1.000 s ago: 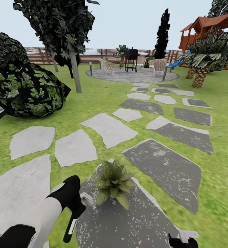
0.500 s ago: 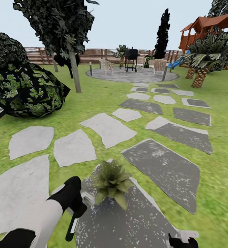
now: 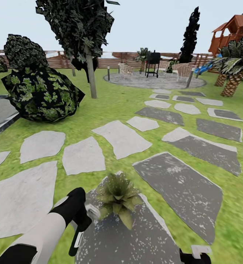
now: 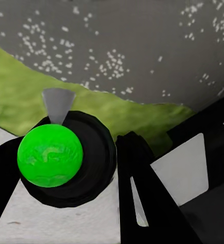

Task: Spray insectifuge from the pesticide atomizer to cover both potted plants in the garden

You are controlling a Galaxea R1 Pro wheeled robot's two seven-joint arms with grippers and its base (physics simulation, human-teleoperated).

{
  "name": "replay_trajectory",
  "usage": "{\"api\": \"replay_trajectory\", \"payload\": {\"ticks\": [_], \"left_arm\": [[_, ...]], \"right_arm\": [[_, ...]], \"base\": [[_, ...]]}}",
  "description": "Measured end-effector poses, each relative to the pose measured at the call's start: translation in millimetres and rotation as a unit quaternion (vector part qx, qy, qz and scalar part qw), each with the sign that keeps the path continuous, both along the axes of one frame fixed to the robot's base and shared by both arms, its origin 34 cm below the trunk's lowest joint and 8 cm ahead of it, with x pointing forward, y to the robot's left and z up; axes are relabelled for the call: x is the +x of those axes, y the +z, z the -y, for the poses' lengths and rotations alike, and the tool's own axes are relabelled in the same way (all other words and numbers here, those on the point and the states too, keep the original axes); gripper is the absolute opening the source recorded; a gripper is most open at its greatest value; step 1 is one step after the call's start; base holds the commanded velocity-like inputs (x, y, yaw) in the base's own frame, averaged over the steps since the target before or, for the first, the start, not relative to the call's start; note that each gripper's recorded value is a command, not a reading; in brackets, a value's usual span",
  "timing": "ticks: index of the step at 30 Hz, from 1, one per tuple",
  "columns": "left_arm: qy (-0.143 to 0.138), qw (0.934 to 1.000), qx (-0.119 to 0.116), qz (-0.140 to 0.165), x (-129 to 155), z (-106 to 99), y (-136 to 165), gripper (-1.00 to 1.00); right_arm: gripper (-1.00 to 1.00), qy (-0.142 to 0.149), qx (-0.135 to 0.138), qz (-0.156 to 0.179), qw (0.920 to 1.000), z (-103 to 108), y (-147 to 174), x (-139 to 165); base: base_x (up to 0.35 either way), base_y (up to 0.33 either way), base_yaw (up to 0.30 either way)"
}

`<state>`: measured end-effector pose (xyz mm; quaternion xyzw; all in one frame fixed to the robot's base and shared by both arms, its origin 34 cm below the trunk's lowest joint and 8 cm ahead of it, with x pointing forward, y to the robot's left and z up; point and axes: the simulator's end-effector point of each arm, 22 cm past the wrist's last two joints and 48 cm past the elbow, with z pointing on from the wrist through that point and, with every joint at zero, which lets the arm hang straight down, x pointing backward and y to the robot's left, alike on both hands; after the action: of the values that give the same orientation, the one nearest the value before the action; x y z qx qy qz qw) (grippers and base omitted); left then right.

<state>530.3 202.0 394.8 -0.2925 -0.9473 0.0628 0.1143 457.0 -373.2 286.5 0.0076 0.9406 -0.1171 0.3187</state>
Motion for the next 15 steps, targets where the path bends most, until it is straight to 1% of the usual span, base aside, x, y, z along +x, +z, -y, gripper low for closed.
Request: {"api": "replay_trajectory", "payload": {"ticks": [2, 5, 7, 12, 15], "left_arm": [[0.000, 1.0000, 0.000, -0.001, -1, 0, 0, -1.00], [-0.001, 1.0000, 0.000, -0.008, -8, 0, -4, -1.00], [-0.001, 0.9999, 0.000, -0.013, -14, 0, -8, -1.00], [-0.009, 0.9995, 0.002, -0.032, -43, -2, -22, -1.00], [-0.013, 0.9995, -0.005, -0.029, -45, 0, -24, -1.00]], "right_arm": [[1.00, 0.000, 0.000, 0.000, 1.0000, 0, 0, 0], [1.00, 0.000, 0.000, 0.000, 1.0000, 0, 0, 0], [1.00, 0.000, 0.000, 0.000, 1.0000, 0, 0, 0], [1.00, 0.000, 0.000, 0.000, 1.0000, 0, 0, 0], [1.00, 0.000, 0.000, -0.001, 1.0000, 0, 0, -1]], "base": [[0.181, -0.105, 0.277], [0.044, -0.023, 0.253], [0.007, -0.004, 0.066], [0.001, -0.001, 0.012], [0.000, 0.000, 0.001]]}}
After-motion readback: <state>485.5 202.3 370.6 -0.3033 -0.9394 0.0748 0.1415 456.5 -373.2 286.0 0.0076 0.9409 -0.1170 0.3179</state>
